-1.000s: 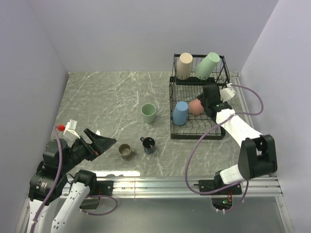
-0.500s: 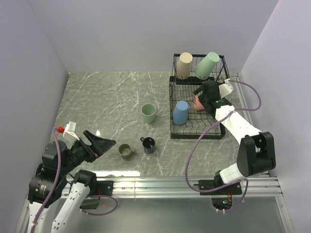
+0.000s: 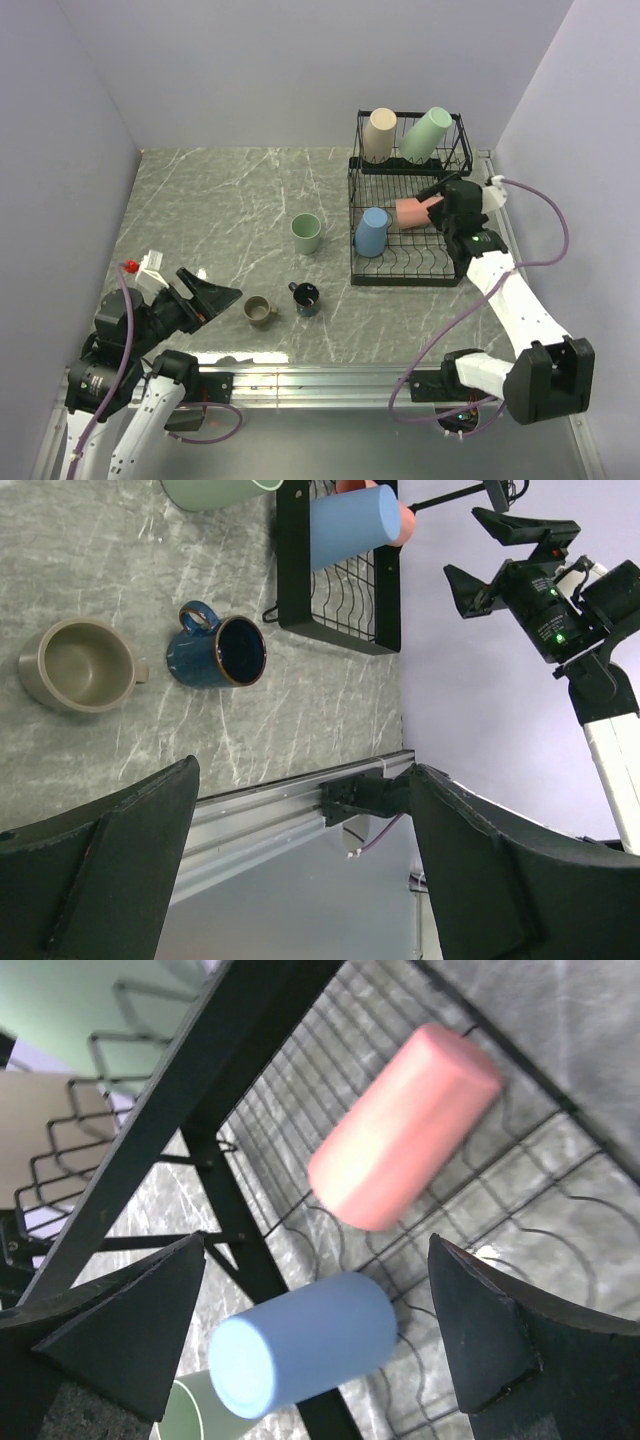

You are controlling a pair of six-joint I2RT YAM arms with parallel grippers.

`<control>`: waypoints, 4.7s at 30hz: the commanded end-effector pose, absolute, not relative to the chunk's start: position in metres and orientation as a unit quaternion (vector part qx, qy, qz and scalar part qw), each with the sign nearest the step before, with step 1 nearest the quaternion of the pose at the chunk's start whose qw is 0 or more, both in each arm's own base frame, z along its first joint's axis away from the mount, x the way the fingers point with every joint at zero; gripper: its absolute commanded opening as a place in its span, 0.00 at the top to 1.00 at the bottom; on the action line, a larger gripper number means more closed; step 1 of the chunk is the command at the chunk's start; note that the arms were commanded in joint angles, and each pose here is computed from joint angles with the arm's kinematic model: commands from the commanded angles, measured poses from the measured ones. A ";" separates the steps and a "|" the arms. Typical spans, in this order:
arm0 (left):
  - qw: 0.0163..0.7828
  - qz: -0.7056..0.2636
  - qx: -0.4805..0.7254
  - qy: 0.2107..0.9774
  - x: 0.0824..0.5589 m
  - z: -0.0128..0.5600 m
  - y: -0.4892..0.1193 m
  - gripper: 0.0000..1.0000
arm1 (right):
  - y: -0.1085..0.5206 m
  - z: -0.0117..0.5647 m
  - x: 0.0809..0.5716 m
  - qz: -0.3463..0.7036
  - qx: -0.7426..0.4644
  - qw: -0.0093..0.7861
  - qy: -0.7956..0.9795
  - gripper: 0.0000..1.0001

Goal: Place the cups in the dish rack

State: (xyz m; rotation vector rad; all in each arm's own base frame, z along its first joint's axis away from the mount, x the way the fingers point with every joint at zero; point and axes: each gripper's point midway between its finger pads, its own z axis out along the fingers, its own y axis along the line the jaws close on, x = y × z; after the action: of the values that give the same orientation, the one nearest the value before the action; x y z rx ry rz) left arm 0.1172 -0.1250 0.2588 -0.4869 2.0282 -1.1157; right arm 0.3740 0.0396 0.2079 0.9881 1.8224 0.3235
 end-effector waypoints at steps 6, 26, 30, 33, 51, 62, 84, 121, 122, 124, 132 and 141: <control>0.385 -0.452 -0.177 0.785 0.117 0.259 -0.129 0.09 | 0.012 0.175 0.373 0.178 0.437 0.456 0.754 0.01; 0.376 -0.434 -0.202 0.793 0.101 0.237 -0.119 0.09 | -0.006 0.146 0.407 0.221 0.485 0.438 0.724 0.01; 0.373 -0.431 -0.202 0.797 0.099 0.234 -0.119 0.09 | -0.010 0.139 0.403 0.211 0.494 0.437 0.721 0.01; 0.368 -0.433 -0.201 0.798 0.100 0.232 -0.120 0.09 | -0.013 0.136 0.401 0.207 0.502 0.442 0.714 0.00; 0.339 -0.419 -0.188 0.821 0.094 0.222 -0.123 0.09 | -0.018 0.111 0.427 0.230 0.526 0.461 0.677 0.00; 0.313 -0.421 -0.185 0.831 0.086 0.208 -0.126 0.09 | -0.025 0.101 0.445 0.242 0.543 0.480 0.645 0.00; 0.332 -0.440 -0.176 0.815 0.105 0.214 -0.132 0.09 | -0.018 0.161 0.425 0.226 0.474 0.516 0.677 1.00; 0.344 -0.439 -0.213 0.802 0.089 0.217 -0.122 0.10 | -0.009 0.190 0.403 -0.124 0.305 0.511 0.794 1.00; 0.344 -0.439 -0.212 0.803 0.089 0.216 -0.122 0.10 | -0.007 0.188 0.403 -0.118 0.304 0.510 0.796 1.00; 0.344 -0.439 -0.211 0.803 0.088 0.217 -0.122 0.10 | -0.002 0.191 0.403 -0.095 0.305 0.518 0.794 1.00; 0.347 -0.439 -0.206 0.803 0.092 0.219 -0.123 0.09 | -0.003 0.205 0.383 -0.071 0.316 0.533 0.782 1.00; 0.368 -0.428 -0.175 0.806 0.120 0.223 -0.128 0.09 | 0.015 0.276 0.360 0.016 0.302 0.574 0.761 0.57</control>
State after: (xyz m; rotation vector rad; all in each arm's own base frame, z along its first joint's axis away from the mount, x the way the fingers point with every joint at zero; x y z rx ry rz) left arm 0.1005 -0.1260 0.2087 -0.5364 2.1246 -1.1281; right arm 0.3679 0.0045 0.2306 0.7245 1.8500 -0.0718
